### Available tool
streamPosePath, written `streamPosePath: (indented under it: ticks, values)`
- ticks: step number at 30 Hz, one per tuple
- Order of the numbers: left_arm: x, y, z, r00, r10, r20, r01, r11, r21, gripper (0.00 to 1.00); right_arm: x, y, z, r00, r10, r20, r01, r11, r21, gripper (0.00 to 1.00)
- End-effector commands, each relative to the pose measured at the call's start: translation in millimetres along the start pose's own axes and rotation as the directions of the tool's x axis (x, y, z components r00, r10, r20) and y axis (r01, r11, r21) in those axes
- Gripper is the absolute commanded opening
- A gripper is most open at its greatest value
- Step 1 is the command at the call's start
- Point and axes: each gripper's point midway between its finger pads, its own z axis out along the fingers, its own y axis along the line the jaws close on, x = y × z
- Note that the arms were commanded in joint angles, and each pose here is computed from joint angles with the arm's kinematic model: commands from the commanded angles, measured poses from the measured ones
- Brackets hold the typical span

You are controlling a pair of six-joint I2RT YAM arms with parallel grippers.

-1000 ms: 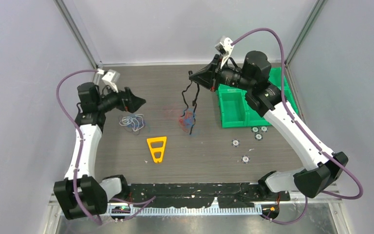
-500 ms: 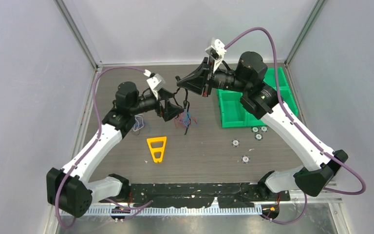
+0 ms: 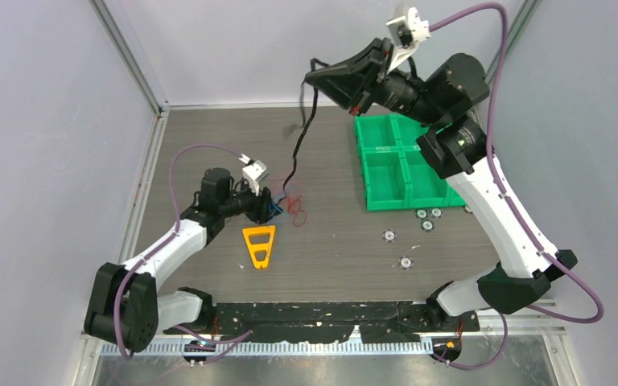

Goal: Untangle the cables

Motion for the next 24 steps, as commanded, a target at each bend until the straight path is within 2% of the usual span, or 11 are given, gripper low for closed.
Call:
streamPosePath:
  ticks: [1,6,8,12,14,15,19,24]
  values:
    - [-28.3,5.8,-13.3,0.993,0.091,0.077,-0.089,0.995,-0.037,0.59,-40.2,-2.4,-3.8,0.993,-0.055,0.101,0.052,0.998,0.026,0.05]
    - [-35.2,11.3,-30.2,0.992,0.094,0.089,-0.087,0.994,-0.072,0.67,-19.9,-21.3,-8.9,0.997,-0.065,0.05,0.062,0.995,0.073,0.05]
    - [-34.6,12.1,-37.7,0.99,0.115,0.087,-0.108,0.99,-0.089,0.75,-14.8,-33.7,-14.4,0.996,-0.08,0.033,0.076,0.991,0.112,0.05]
    - [-27.8,17.8,-49.0,0.986,0.158,0.062,-0.147,0.977,-0.153,0.86,-16.5,-58.5,-28.9,0.995,-0.1,0.019,0.095,0.977,0.189,0.05]
    - [-31.3,7.4,-49.6,0.983,0.164,0.078,-0.156,0.982,-0.105,0.91,-16.6,-63.8,-34.8,0.996,-0.087,0.006,0.084,0.976,0.199,0.05]
    - [-36.5,-1.4,-49.4,0.979,0.18,0.095,-0.175,0.983,-0.061,0.98,-17.0,-65.4,-37.0,0.996,-0.085,0.002,0.083,0.976,0.202,0.05]
    - [-64.2,-13.5,-47.5,0.962,0.23,0.146,-0.226,0.973,-0.041,1.0,-13.7,-68.0,-42.7,0.996,-0.091,-0.025,0.094,0.972,0.213,0.05]
    - [-95.0,-10.1,-51.2,0.951,0.248,0.185,-0.239,0.968,-0.073,0.99,-14.9,-98.2,-68.6,0.99,-0.118,-0.082,0.138,0.935,0.326,0.05]
